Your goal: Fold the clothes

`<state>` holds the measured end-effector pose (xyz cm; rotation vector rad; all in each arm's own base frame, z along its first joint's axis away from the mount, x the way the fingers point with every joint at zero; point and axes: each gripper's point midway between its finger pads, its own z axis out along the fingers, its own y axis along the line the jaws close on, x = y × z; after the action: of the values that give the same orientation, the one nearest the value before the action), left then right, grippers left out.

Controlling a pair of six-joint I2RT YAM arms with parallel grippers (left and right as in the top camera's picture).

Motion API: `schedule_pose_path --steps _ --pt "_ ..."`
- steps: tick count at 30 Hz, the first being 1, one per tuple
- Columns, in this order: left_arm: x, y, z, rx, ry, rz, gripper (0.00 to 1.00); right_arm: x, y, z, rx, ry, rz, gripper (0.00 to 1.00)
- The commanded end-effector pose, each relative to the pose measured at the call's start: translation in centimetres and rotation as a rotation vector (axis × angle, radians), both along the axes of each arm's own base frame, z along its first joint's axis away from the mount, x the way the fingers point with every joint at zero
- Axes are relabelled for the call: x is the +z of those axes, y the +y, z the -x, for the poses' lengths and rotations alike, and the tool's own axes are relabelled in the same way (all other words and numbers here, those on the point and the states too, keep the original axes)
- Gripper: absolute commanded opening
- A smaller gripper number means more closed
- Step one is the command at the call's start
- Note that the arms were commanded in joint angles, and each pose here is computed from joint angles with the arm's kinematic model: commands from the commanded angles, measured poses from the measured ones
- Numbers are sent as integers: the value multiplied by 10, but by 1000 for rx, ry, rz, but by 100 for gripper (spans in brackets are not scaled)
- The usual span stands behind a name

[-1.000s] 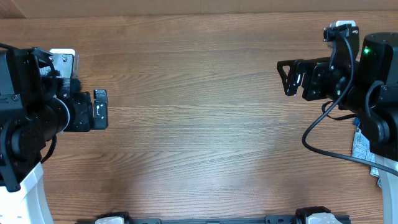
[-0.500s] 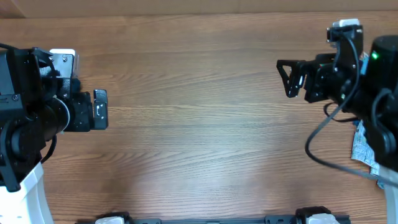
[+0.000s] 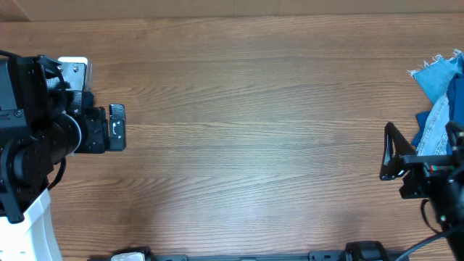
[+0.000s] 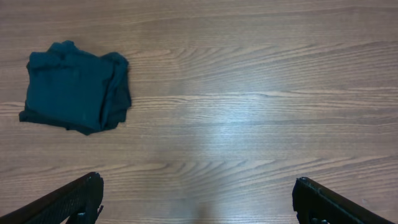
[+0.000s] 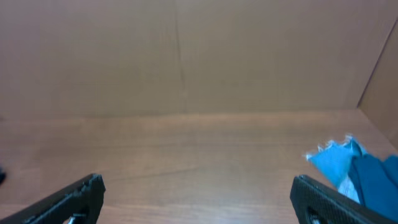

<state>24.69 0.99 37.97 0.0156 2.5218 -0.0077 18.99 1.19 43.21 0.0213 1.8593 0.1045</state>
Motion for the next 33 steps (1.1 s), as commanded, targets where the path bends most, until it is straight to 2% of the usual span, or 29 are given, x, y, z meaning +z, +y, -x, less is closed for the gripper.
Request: schedule_pose_path --steps 1,6,11,20,33 --pt "0 0 0 17 3 3 100 -37 -8 -5 -39 -9 10 100" --pt "0 0 0 17 3 3 100 -117 -8 -15 -40 -11 10 100" --pt "0 0 0 17 3 3 100 -176 -7 -15 -38 4 5 100" --pt "0 0 0 17 3 3 100 -221 -8 -3 -41 -29 4 100" --pt "0 0 0 17 3 3 100 -298 -2 -13 -13 129 2 100"
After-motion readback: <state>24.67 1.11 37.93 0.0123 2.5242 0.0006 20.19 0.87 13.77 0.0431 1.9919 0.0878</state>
